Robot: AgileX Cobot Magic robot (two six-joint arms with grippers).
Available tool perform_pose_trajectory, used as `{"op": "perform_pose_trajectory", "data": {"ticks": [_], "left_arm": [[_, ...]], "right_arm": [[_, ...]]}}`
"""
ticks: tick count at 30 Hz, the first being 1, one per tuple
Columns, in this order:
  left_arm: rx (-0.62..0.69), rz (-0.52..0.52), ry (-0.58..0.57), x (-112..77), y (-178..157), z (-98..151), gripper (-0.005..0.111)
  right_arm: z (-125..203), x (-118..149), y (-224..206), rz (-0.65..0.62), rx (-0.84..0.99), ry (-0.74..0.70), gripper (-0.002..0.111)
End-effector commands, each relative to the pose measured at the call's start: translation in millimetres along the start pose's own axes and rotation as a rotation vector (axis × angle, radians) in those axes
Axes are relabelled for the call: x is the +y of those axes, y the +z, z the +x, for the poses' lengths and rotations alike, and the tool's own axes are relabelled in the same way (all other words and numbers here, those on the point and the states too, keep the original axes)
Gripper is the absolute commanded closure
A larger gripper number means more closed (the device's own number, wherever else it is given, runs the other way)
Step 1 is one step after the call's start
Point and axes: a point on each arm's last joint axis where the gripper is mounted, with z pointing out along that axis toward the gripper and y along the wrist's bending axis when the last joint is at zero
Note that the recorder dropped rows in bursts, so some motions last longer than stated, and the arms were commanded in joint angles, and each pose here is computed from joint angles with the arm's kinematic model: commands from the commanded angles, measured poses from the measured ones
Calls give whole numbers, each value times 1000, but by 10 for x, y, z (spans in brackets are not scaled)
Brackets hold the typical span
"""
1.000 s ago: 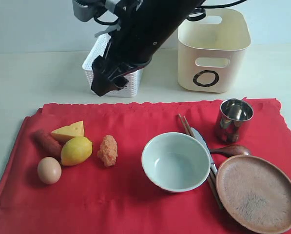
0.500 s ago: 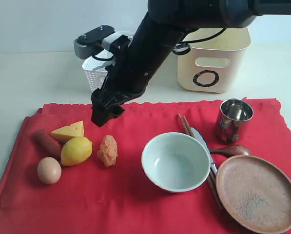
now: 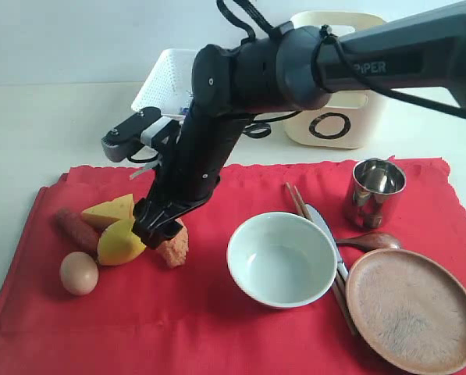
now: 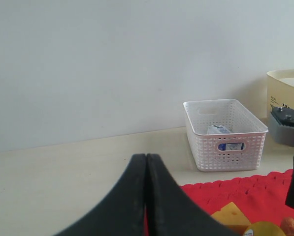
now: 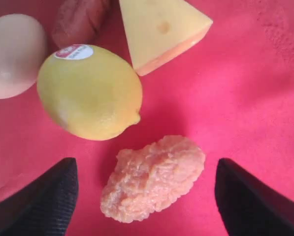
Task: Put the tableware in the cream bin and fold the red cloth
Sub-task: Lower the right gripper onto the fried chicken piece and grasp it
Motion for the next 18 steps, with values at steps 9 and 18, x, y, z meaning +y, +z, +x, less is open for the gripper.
{"op": "perform_pose_trajectory", "data": {"ticks": [9, 18], "left_arm": [[-2, 4, -3, -3, -4, 8, 106], [-2, 4, -1, -3, -4, 8, 106]], "right_arm": [[50, -80, 274, 24, 23, 5, 38], [89, -108, 352, 34, 50, 8, 72]]}}
